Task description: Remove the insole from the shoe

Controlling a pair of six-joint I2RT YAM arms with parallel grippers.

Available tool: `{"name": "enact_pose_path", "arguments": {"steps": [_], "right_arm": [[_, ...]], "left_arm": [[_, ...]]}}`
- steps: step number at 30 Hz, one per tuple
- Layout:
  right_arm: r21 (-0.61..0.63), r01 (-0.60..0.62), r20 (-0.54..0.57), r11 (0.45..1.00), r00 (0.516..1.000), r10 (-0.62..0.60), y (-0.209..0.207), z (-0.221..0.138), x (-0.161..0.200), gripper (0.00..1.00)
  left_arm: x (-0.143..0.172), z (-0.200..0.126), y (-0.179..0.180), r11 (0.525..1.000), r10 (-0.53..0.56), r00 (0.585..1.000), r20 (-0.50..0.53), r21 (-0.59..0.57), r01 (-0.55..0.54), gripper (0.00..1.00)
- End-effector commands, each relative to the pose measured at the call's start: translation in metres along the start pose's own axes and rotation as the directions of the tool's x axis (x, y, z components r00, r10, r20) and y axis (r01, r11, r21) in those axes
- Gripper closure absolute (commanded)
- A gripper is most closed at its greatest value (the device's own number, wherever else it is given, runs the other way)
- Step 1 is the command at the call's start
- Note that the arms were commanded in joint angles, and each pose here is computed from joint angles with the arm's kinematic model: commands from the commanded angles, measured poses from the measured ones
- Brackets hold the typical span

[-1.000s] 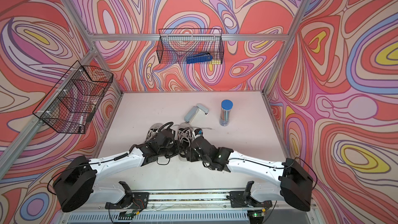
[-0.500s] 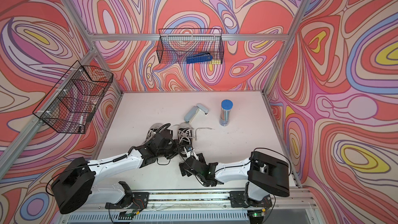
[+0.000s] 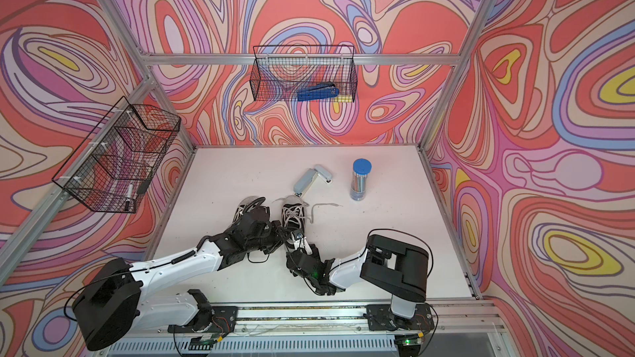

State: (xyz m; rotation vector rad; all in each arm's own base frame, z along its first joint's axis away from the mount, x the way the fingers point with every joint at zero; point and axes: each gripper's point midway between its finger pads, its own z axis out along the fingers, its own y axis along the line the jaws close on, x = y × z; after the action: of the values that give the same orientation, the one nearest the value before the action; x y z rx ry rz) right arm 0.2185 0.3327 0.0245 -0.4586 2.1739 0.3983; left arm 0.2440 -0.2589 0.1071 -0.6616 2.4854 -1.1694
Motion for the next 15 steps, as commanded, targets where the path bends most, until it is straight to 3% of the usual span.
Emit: {"name": "enact_pose_path", "arguments": {"steps": [1,12,13,15], "right_arm": [[0.037,-0.002,0.039,0.999,0.999,0.001,-0.013,-0.002,-0.002,0.49],[0.041,0.029,0.015,0.999,0.999,-0.029,-0.015,0.009,0.012,0.53],[0.04,0.028,0.016,0.999,0.999,-0.029,-0.015,0.009,0.011,0.5],[0.026,0.031,0.013,0.999,0.999,-0.032,-0.011,0.008,0.007,0.3]], "left_arm": [[-0.002,-0.015,-0.028,0.988,-0.087,0.996,-0.025,0.124,0.089,1.0],[-0.015,-0.034,-0.055,0.887,-0.365,0.926,-0.096,0.266,0.377,1.0],[-0.014,-0.034,-0.054,0.888,-0.37,0.924,-0.096,0.257,0.383,1.0],[-0.012,-0.032,-0.046,0.896,-0.371,0.924,-0.094,0.224,0.383,1.0]]}}
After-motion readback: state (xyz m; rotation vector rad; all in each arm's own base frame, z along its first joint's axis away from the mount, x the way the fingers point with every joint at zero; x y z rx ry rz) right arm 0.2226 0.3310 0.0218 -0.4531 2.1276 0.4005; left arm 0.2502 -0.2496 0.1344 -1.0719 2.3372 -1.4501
